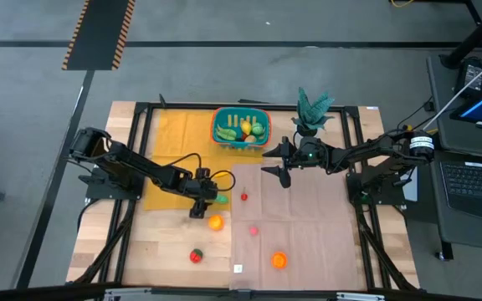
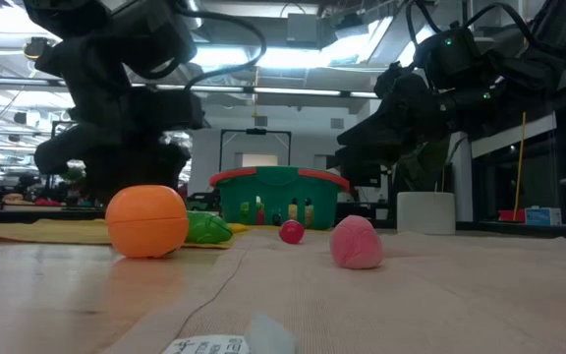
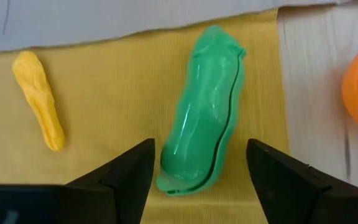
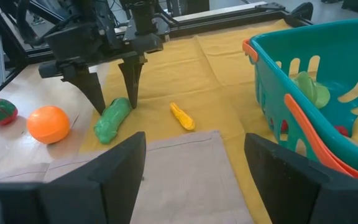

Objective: Pick and placing Produce into tupperware
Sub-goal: Put the green peas into the blue basket

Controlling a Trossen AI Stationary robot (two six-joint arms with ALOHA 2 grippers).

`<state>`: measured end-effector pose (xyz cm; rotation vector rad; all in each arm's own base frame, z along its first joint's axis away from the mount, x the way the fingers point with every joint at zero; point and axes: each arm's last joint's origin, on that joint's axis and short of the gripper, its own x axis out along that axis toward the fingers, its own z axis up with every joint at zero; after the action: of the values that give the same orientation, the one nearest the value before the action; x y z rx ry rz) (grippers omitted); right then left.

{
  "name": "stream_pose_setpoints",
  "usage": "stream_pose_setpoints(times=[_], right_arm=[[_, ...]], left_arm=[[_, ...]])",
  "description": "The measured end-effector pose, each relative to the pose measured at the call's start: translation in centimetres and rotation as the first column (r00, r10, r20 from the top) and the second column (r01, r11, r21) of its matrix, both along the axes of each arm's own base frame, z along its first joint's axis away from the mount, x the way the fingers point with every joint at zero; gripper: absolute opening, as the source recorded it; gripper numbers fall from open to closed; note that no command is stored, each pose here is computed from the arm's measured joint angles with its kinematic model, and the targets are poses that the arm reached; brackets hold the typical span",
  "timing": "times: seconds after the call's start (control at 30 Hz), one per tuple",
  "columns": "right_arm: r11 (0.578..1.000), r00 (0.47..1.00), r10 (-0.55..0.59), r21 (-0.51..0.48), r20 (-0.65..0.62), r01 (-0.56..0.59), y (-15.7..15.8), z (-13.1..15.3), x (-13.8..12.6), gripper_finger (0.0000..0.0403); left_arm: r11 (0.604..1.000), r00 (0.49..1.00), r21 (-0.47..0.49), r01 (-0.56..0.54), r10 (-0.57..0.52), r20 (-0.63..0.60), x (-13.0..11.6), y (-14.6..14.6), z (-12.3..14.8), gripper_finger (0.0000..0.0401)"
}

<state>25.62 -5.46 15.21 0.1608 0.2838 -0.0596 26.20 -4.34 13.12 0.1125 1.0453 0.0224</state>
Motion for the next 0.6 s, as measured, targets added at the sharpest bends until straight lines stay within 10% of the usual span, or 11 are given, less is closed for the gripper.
stream_pose_setpoints(times=[0.6], right_arm=[[1.0,1.0,0.0,0.0,0.0,0.0,0.0,0.0,0.0,0.0275]], left_arm=[[1.0,1.0,-0.003,-0.001,0.001,0.02,0.16,-0.04,0.19,0.0124]])
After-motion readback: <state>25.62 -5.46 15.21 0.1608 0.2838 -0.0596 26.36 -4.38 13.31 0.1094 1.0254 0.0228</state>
